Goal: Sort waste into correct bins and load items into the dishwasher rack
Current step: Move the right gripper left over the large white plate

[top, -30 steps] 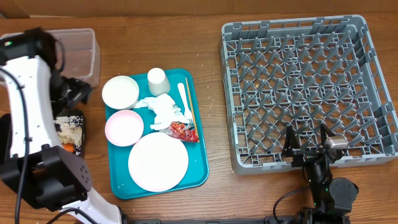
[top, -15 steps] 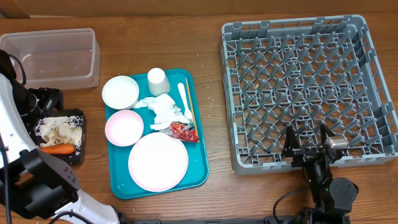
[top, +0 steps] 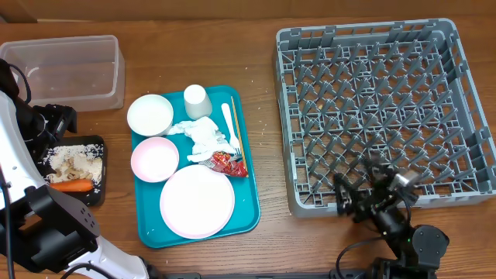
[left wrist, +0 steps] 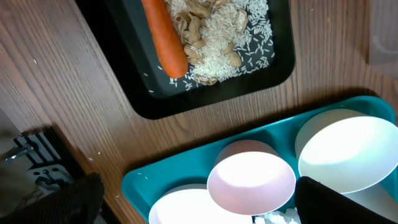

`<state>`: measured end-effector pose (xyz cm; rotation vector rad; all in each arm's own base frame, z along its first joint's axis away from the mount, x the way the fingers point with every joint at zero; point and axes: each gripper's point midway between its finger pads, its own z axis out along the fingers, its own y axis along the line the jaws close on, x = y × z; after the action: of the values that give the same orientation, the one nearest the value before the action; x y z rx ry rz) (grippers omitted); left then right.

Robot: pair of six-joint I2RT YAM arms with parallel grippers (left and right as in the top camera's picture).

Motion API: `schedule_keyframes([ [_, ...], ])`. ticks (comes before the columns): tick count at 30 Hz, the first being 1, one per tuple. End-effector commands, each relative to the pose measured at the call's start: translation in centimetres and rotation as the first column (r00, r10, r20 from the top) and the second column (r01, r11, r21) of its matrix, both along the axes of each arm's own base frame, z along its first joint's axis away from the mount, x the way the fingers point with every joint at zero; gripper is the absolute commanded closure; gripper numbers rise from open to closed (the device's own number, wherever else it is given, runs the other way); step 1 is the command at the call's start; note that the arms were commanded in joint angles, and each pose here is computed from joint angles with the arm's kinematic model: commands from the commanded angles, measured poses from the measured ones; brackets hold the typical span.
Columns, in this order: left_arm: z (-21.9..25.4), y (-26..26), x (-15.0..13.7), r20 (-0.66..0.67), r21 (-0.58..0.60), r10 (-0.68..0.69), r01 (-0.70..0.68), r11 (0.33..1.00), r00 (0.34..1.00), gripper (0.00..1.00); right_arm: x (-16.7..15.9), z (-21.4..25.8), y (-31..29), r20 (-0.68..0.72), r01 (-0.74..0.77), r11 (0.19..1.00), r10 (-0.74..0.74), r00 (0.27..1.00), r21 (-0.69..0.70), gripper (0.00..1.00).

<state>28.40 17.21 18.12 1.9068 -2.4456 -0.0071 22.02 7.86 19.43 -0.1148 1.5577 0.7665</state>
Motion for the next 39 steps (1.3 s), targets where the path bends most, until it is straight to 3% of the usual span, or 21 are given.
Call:
schedule_keyframes([
  [1,0.6,0.0,-0.2,0.012,0.019,-0.003,0.003,1.0,1.0,0.0,-4.0,-0.8,4.5,-0.18,-0.33,0.911,0.377,0.908,0.246,0.0],
  [7,0.6,0.0,-0.2,0.012,0.019,-0.003,0.003,1.0,1.0,0.0,-4.5,0.8,4.7,-0.164,-0.353,0.882,0.416,0.895,0.312,0.0],
  [19,0.6,0.0,-0.2,0.012,0.019,-0.003,0.003,1.0,1.0,0.0,-7.9,11.2,5.3,0.088,-0.439,0.881,0.43,0.899,0.18,0.0],
  [23,0.6,0.0,-0.2,0.012,0.019,-0.003,0.003,1.0,1.0,0.0,-7.4,14.6,4.9,0.113,-0.385,0.915,0.373,0.921,0.124,0.0],
  [25,0.6,0.0,-0.2,0.012,0.019,-0.003,0.003,1.0,1.0,0.0,-6.0,15.9,4.1,0.096,-0.316,0.941,0.306,0.947,0.123,0.0],
  [29,0.6,0.0,-0.2,0.012,0.019,-0.003,0.003,1.0,1.0,0.0,-0.4,16.1,0.5,-0.094,-0.04,0.991,0.052,0.994,0.125,0.0],
  [39,0.6,0.0,-0.2,0.012,0.019,-0.003,0.003,1.0,1.0,0.0,3.3,17.3,-0.3,-0.377,-0.001,0.998,-0.025,0.926,-0.067,0.0],
])
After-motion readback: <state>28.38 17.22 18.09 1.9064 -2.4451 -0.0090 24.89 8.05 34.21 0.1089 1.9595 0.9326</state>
